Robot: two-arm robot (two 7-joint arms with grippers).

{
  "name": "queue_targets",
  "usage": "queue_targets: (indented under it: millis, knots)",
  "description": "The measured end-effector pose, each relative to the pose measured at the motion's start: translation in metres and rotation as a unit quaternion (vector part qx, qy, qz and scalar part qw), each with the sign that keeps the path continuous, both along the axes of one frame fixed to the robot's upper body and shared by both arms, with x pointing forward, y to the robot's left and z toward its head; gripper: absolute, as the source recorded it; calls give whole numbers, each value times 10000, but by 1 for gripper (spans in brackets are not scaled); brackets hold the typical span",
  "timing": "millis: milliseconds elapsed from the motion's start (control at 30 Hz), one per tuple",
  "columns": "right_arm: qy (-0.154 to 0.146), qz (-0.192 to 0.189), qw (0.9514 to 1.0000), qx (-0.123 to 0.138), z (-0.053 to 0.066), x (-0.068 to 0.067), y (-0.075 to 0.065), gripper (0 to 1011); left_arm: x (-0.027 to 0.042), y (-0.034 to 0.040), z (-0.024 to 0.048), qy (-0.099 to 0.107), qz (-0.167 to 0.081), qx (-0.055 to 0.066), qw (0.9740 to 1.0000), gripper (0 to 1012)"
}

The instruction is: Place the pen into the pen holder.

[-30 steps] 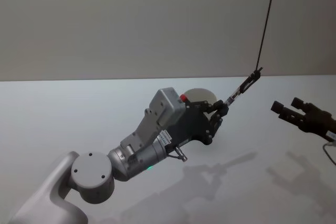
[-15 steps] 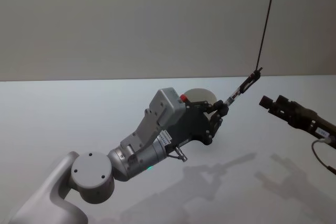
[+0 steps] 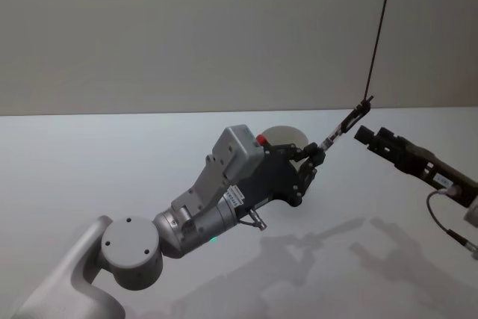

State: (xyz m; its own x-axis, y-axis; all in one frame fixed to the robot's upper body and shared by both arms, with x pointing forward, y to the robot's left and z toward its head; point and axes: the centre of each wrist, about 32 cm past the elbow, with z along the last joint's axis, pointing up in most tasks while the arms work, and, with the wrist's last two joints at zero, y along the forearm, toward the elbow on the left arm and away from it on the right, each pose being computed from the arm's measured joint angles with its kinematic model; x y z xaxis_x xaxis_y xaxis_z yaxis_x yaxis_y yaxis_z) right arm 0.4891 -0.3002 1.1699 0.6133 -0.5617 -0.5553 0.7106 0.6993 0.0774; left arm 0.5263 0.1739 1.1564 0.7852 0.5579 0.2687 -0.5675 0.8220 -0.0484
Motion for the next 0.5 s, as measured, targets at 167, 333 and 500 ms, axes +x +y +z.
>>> queue_targets:
  millis: [167,333,500]
  knots:
    - [14,13,10000,90,10,28,72,1002,0,0,0,0,0,0,10000,136]
    - [36,17,9999,134,23,51,126,1002,0,0,0,0,0,0,10000,136]
    - [65,17,9998,160,32,73,176,1001,0,0,0,0,0,0,10000,136]
